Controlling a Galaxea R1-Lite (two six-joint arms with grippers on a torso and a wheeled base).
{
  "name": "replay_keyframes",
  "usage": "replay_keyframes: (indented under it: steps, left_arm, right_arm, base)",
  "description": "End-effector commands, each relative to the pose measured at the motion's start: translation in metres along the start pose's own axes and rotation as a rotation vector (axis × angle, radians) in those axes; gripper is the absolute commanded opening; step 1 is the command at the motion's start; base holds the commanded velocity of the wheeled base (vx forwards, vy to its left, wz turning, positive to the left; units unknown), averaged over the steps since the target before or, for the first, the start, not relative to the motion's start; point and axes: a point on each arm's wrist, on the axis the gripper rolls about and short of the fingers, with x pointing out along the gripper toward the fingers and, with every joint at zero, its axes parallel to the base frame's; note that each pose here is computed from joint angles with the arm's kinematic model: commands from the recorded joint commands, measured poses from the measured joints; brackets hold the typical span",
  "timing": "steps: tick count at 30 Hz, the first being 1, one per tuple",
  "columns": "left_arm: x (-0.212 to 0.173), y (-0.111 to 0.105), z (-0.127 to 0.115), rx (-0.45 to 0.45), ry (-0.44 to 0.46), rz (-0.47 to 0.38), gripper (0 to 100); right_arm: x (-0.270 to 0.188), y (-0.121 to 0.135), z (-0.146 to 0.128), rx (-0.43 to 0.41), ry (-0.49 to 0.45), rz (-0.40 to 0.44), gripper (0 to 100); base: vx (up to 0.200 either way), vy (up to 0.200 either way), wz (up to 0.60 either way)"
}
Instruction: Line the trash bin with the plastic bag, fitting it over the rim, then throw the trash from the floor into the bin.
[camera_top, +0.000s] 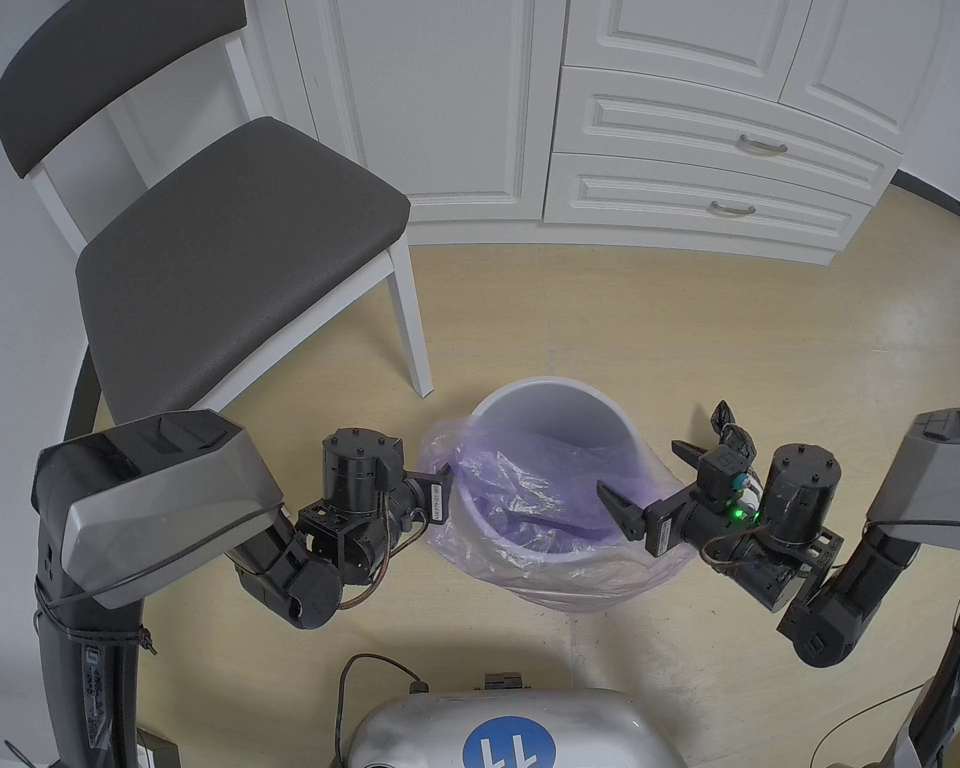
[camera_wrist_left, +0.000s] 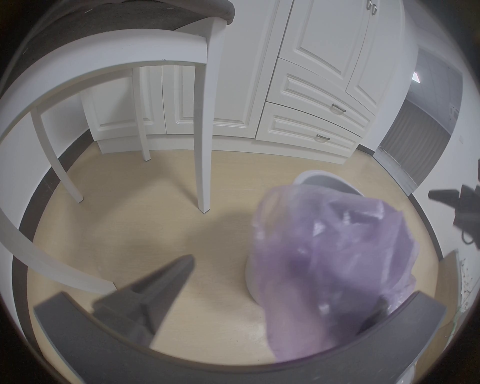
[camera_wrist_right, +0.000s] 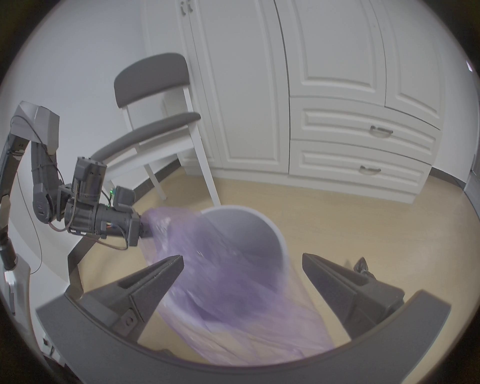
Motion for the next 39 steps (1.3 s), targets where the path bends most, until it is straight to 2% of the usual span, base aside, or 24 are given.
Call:
replay_keyframes:
  steps: [1,4,6,11,16,22,32,33,39]
  left_arm:
    - [0.000,0.002,0.002,-0.004,-0.010,0.003,100]
    - [0.001,0.005,0.004,-0.007,-0.014,0.009,100]
    - [0.001,0.006,0.004,-0.007,-0.012,0.012,100]
    - [0.001,0.006,0.002,-0.006,-0.007,0.013,100]
    - [0.002,0.006,0.000,-0.004,0.000,0.014,100]
    - [0.000,0.007,0.001,-0.003,0.002,0.015,100]
    - [-0.001,0.008,0.002,-0.004,-0.003,0.016,100]
    - [-0.001,0.008,0.002,-0.004,-0.001,0.016,100]
    - [-0.001,0.008,0.002,-0.004,-0.002,0.018,100]
  right_arm:
    - [0.011,0.016,-0.042,-0.051,0.097,0.040,100]
    - [0.012,0.020,-0.053,-0.094,0.134,0.057,100]
    - [0.011,0.028,-0.056,-0.102,0.142,0.081,100]
    - [0.012,0.029,-0.058,-0.105,0.147,0.082,100]
    - [0.016,0.027,-0.055,-0.102,0.130,0.061,100]
    - [0.036,0.027,-0.058,-0.090,0.105,-0.021,100]
    - [0.053,0.031,-0.078,-0.084,0.125,-0.044,100]
    - [0.055,0.031,-0.078,-0.076,0.121,-0.049,0]
    - [0.059,0.029,-0.059,0.009,0.052,-0.066,0]
  base:
    - [0.000,0.000,0.00]
    - [0.000,0.000,0.00]
    - [0.000,0.000,0.00]
    - [0.000,0.000,0.00]
    - [0.000,0.000,0.00]
    - [0.000,0.000,0.00]
    - [0.000,0.000,0.00]
    - [0.000,0.000,0.00]
    - [0.000,0.000,0.00]
